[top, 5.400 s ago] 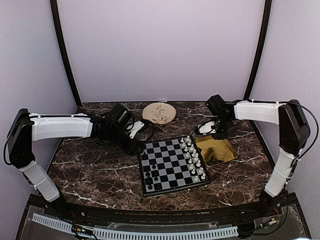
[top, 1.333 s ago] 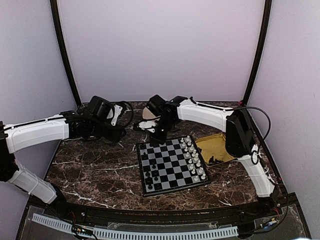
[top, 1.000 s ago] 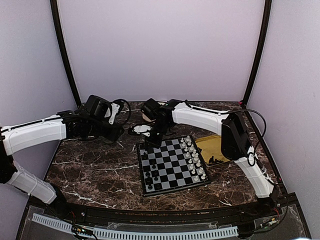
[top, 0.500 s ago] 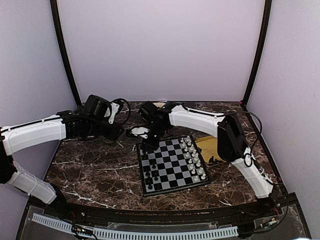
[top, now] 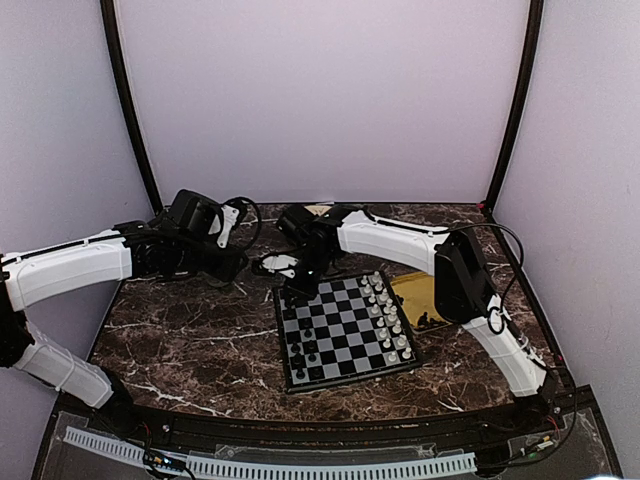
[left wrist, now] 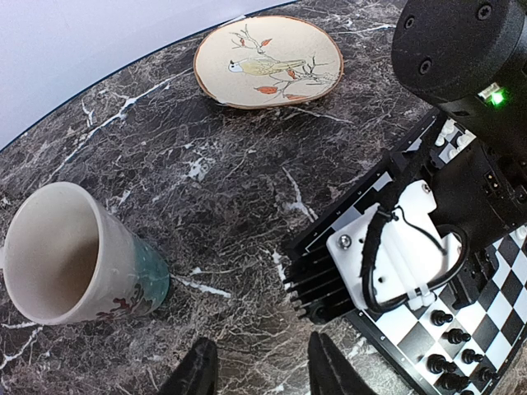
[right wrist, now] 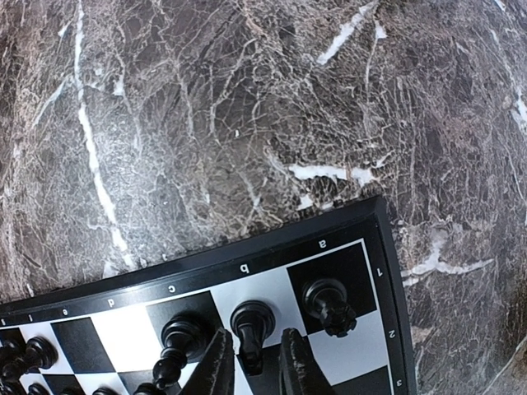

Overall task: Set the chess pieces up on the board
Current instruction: Place the knight at g8, then pick up the pawn from the storage box.

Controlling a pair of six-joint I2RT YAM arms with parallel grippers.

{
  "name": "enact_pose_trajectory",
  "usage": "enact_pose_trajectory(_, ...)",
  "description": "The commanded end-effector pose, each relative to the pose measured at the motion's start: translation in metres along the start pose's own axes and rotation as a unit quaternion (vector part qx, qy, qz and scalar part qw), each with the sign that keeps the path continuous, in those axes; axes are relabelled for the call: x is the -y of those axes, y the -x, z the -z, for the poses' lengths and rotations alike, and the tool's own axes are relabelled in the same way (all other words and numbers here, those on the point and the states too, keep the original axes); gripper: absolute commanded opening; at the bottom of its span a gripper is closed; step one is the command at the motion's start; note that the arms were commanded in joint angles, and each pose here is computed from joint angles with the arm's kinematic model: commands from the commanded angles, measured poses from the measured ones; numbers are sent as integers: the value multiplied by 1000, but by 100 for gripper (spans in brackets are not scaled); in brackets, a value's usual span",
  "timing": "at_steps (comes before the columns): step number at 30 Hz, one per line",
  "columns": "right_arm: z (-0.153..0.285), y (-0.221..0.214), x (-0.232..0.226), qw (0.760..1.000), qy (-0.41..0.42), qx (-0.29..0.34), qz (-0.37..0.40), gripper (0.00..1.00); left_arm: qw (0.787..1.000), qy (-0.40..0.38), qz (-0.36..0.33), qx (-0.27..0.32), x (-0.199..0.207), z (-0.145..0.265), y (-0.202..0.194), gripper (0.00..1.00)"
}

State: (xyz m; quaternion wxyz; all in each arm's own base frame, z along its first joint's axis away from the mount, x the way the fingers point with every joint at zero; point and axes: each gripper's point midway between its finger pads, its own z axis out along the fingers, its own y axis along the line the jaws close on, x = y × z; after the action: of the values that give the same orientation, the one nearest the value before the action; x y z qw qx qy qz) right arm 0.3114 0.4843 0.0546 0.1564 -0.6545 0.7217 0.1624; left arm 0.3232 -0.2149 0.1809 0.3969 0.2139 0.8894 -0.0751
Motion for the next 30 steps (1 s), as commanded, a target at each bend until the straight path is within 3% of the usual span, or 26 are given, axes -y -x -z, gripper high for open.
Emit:
enact_pose_trajectory(1, 11, 11, -2, 1000, -13, 11, 12, 24, 1000, 0, 0, 12, -3, 5, 3, 40)
enact_pose_trajectory(9, 41, 12, -6, 999, -26, 18, 20, 26, 1000, 0, 0, 12, -2, 5, 3, 40)
enact_pose_trajectory(18, 80, -21, 4, 999, -44, 13, -9, 26, 1000, -4, -1, 10, -1, 4, 2, 40)
enact_pose_trajectory(30, 137, -126, 15, 993, -53, -2, -105, 22, 998, -65, -25, -4, 23, -8, -4, 39)
